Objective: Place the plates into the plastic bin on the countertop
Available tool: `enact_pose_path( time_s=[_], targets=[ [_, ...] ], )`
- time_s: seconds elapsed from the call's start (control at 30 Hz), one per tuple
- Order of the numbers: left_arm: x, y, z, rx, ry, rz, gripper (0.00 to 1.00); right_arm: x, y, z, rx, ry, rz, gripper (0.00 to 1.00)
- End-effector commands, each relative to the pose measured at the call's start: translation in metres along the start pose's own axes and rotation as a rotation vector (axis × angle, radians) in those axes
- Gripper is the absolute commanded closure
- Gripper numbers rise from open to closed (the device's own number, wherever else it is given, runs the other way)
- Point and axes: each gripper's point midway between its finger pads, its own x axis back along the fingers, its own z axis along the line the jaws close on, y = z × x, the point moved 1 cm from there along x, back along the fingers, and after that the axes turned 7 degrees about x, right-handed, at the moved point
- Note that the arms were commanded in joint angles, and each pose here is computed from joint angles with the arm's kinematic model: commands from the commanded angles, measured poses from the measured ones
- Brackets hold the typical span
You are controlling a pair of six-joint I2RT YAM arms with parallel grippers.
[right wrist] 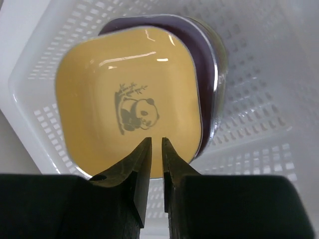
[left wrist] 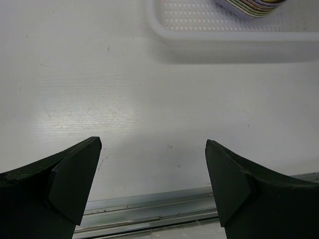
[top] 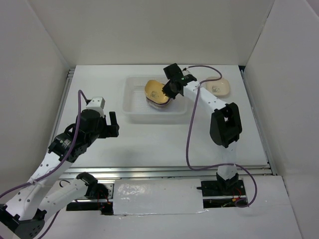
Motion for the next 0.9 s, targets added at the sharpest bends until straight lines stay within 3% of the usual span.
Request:
enact_pose_path(
  time_s=[0.0,0.03,0.07,0.1,0.17,0.23,0.27,0.53,0.87],
  targets=[
    [0.001,0.006,-0.005,0.003,-0.030,-0.030,0.01,0.033,0.028,-0.007,-0.074,0.015,-0.094,0.78],
    [0.001,0.005,-0.006,0.000,-0.036,-0.025,0.01,0.042,0.034,-0.007,-0.078,0.024,-0.107,0.77],
    [0.001,0.006,-0.007,-0.001,-0.039,-0.027,0.01,0.048,0.037,-0.010,-0.074,0.017,-0.118,0.62],
    [0.001,0.005,-0.007,-0.004,-0.037,-0.024,0.01,0.051,0.039,-0.012,-0.071,0.010,-0.126,0.58],
    [0.002,0.006,-0.008,-0.002,-0.043,-0.028,0.01,0.066,0.046,-0.021,-0.066,-0.008,-0.164,0.30],
    [0.002,0.006,-0.007,0.000,-0.043,-0.028,0.01,0.083,0.059,-0.029,-0.074,-0.003,-0.215,0.21],
    [0.002,0.006,-0.007,-0.003,-0.039,-0.027,0.01,0.085,0.064,-0.039,-0.080,-0.026,-0.240,0.09],
    [-0.001,0.005,-0.007,-0.005,-0.035,-0.018,0.01,0.034,0.102,-0.176,-0.276,-0.216,-0.232,0.06],
    [-0.006,0.002,-0.005,-0.005,-0.011,-0.004,0.01,-0.025,0.146,-0.241,-0.456,-0.183,-0.181,0.06]
  ],
)
